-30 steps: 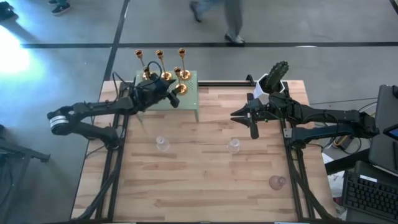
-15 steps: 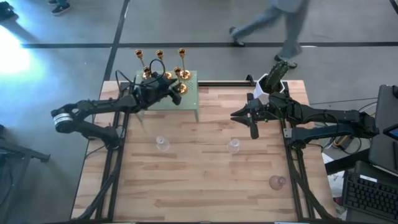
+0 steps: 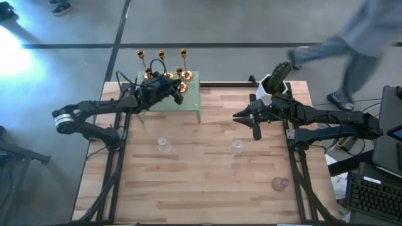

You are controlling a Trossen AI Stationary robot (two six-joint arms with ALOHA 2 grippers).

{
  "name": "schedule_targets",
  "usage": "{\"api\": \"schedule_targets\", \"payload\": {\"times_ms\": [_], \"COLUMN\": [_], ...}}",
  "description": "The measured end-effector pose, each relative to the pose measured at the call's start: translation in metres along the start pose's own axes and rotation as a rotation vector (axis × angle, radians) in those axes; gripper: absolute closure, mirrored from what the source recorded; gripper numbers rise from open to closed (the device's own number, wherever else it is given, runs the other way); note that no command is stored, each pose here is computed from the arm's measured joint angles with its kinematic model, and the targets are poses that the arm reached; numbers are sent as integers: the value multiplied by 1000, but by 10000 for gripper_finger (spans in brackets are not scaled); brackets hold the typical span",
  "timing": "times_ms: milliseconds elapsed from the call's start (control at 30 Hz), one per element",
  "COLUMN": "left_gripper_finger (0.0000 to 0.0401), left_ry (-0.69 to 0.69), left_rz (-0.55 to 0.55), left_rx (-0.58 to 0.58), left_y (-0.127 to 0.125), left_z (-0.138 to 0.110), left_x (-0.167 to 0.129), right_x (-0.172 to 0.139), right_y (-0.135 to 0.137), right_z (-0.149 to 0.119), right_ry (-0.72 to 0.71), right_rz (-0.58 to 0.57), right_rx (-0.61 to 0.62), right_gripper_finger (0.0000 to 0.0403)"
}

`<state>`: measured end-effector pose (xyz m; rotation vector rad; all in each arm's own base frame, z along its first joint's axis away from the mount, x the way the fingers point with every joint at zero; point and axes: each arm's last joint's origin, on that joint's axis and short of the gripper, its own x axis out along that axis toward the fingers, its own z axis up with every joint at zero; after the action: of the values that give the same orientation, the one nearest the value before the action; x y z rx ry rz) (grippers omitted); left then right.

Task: Pick & Place candle stick holders
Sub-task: Adjust the candle holders on the shelf

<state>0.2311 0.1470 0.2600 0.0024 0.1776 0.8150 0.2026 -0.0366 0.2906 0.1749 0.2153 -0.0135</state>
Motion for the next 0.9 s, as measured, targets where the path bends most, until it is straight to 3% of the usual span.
{"api": "schedule_targets", "payload": {"times_ms": [367,633,900], "left_gripper_finger": [386,386,386], "left_ry": [21,44,41], "left_rz": [8,44,-2], "left_rx": [-16,-36,-43], "left_y": [1,6,5], "left_z": [-1,2,3], "left_x": [-2,-12,-12], "right_x": [0,0,0], "right_y": [0,0,0], "right_z": [0,0,0], "right_ry": [0,0,0], "right_rz": [0,0,0], "right_rx": [0,0,0], "right_gripper_finger": [314,327,338]}}
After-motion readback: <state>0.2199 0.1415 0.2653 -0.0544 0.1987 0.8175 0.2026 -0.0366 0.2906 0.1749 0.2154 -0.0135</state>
